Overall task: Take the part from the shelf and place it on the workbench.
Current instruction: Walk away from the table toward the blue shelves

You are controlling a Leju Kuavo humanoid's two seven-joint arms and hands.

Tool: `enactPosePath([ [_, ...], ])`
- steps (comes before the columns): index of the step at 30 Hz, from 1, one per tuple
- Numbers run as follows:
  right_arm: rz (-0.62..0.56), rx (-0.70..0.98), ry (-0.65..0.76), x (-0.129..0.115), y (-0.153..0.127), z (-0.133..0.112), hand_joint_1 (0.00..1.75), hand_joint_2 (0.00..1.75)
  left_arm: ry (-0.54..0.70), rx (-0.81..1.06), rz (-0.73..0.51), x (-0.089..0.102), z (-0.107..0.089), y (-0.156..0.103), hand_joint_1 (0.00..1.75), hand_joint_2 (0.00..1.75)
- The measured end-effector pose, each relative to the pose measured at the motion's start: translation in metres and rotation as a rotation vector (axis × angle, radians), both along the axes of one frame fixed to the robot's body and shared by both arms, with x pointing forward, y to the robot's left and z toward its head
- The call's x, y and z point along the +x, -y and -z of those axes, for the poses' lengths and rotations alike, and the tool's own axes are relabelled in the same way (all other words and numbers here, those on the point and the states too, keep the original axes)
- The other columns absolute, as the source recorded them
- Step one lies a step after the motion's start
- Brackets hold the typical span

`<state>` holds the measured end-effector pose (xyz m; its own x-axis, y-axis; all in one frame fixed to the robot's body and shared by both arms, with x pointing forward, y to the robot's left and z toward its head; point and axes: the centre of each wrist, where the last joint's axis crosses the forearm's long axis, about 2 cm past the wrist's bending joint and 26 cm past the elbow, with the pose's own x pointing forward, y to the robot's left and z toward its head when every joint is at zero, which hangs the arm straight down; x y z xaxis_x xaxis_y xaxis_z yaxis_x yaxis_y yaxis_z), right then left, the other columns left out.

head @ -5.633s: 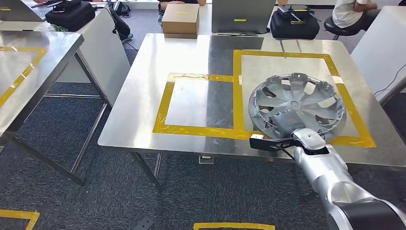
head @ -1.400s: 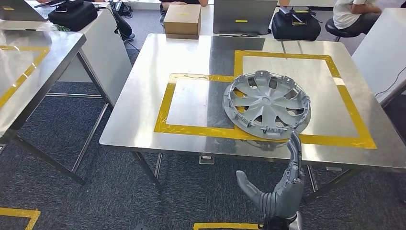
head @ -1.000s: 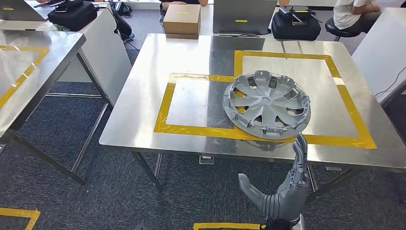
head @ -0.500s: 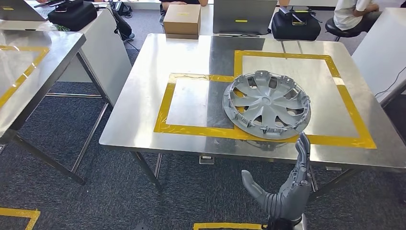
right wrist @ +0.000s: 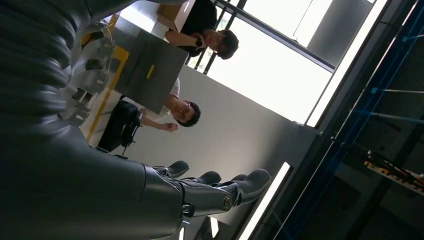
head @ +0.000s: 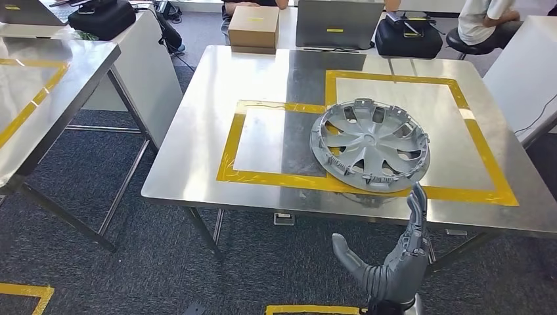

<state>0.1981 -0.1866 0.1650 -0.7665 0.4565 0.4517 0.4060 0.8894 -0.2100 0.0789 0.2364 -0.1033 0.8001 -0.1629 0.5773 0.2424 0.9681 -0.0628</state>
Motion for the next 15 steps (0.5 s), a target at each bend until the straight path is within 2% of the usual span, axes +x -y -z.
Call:
enactPosePath([
  [15, 0.012, 0.005, -0.013, -0.0026, 0.0031, 0.0024, 0.00, 1.75, -0.005, 0.002, 0.018, -0.0004, -0.0001, 0.0014, 0.00, 0.00],
])
